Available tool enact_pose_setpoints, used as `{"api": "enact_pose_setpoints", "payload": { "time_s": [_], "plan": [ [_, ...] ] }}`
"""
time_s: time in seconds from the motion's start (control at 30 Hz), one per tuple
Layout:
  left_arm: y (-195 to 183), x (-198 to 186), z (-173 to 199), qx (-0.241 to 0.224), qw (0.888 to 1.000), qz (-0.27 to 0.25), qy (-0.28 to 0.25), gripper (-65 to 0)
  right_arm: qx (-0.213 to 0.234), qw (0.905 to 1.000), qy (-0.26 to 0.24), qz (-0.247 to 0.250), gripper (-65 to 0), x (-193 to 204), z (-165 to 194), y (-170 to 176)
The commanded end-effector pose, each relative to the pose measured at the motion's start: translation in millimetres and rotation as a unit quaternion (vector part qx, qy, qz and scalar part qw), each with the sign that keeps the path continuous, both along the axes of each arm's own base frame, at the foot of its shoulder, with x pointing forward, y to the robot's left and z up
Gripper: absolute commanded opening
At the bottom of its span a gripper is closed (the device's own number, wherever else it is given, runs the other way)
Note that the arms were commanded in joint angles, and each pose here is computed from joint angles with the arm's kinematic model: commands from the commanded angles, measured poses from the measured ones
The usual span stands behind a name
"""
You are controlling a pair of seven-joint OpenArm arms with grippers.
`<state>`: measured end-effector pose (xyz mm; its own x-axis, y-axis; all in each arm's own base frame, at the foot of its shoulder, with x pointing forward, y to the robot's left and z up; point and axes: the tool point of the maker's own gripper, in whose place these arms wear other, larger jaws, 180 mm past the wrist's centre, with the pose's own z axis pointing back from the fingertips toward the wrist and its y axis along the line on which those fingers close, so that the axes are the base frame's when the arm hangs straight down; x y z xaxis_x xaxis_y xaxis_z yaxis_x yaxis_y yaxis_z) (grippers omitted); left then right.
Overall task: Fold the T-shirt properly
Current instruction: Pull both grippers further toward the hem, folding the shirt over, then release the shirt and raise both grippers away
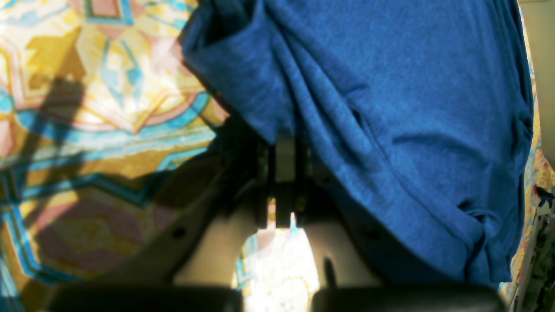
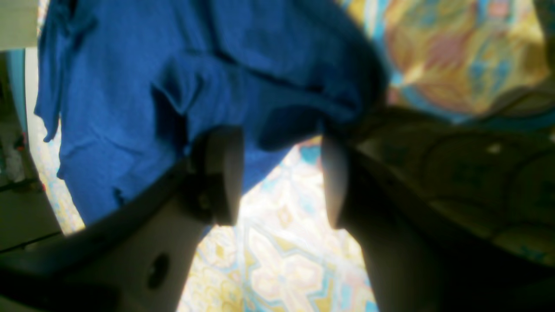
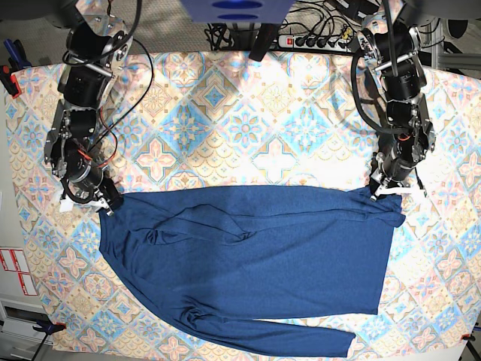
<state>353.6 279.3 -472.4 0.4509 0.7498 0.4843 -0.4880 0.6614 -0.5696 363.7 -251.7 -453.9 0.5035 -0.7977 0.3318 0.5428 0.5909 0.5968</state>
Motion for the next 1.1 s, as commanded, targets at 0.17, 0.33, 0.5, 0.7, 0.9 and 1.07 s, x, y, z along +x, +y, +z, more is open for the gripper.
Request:
{"api": "enact_pose_setpoints", "payload": {
  "time_s": [0.17, 0.33, 0.5, 0.7, 0.9, 1.07],
  "plan": [
    [11, 8, 12, 0.011, 1.000, 0.005, -0.013, -65.0, -0.001, 0.9998, -0.013, -0.015, -36.5, 15, 5, -10],
    [12, 7, 11, 0.012, 1.000, 0.005, -0.012, -65.0, -0.003, 0.9996, -0.006, -0.027, -36.5, 12, -5, -11],
    [12, 7, 11, 0.012, 1.000, 0.005, -0.012, -65.0, 0.000, 0.9993, -0.006, -0.036, -36.7, 19, -9, -10],
    [12, 7, 11, 0.012, 1.000, 0.005, -0.012, -65.0, 0.017, 0.9992, 0.001, -0.037, -37.6, 27, -12, -2],
    [16, 5, 12, 0.013, 1.000, -0.002, -0.004, -65.0, 0.023, 0.9989, -0.002, -0.040, -65.0, 28, -11, -1],
    [24, -3, 24, 0.038, 0.999, -0.010, -0.017, -65.0, 0.010, 0.9990, -0.018, -0.041, -64.8, 30, 0, -9]
  ]
}}
